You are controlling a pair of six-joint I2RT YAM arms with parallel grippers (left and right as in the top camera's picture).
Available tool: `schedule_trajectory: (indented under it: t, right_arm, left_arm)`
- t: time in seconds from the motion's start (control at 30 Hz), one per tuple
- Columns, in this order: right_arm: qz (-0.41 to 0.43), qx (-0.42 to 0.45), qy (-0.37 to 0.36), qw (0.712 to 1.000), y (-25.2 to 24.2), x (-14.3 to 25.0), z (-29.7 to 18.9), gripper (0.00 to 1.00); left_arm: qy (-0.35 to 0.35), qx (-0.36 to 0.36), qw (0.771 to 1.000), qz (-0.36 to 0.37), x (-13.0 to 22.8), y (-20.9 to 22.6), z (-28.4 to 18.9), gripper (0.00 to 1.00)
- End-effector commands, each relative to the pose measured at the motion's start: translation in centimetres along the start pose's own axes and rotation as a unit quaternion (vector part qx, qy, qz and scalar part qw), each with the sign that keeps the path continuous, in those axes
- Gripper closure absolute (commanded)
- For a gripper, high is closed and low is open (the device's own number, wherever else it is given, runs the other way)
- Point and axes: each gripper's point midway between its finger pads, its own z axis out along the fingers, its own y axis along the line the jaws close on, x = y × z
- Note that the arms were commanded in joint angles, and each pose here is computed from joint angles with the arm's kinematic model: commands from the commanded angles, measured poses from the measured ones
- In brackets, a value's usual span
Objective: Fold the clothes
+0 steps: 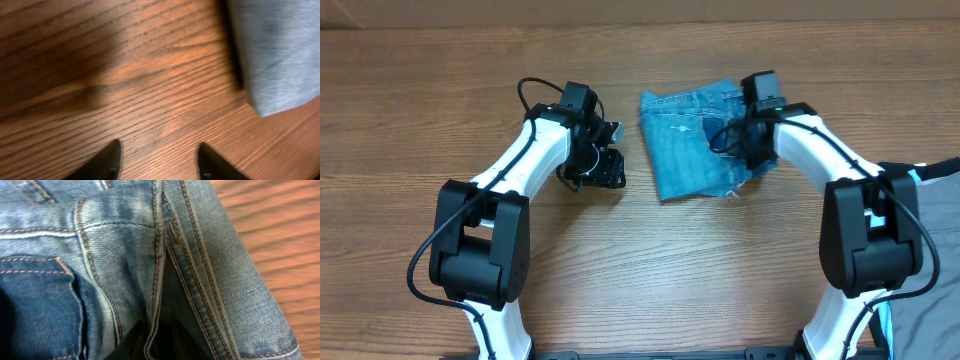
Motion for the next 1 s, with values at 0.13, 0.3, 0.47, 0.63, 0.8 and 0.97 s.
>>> schedule_trajectory:
  t: [0.13, 0.3, 0.47, 0.63, 0.8, 0.97]
  right_arm:
    - [0.046, -0.018, 0.104, 0.993, -2.1, 3.6, -1.4, 0.81]
    - [0.051, -0.017, 0.099, 0.994, -2.2, 3.9, -4.6, 0.67]
    - [0.041, -0.082, -0.010, 0.996, -0.5, 2.0, -14.6, 0.42]
    - [0.028, -0.161, -0.020, 0.986, 1.9, 2.9, -18.1, 0.51]
    - [0.038, -0.148, 0.038, 0.987, 1.7, 4.7, -13.1, 0.59]
    - [0.059, -0.130, 0.058, 0.988, 1.1, 5.1, -7.3, 0.65]
  left_arm:
    - [-0.024, 0.049, 0.998, -0.033, -1.4, -2.2, -0.8, 0.41]
    - [-0.036, 0.159, 0.986, 0.045, -2.0, -6.8, -1.9, 0.51]
    - [-0.098, 0.159, 0.982, 0.009, -5.6, -7.2, -2.6, 0.20]
    - [-0.142, 0.179, 0.973, 0.022, -8.6, -7.6, -1.2, 0.11]
    - [-0.130, 0.270, 0.954, 0.029, -9.8, -8.3, 3.3, 0.11]
    - [-0.132, 0.241, 0.961, 0.022, -10.0, -7.2, 4.9, 0.10]
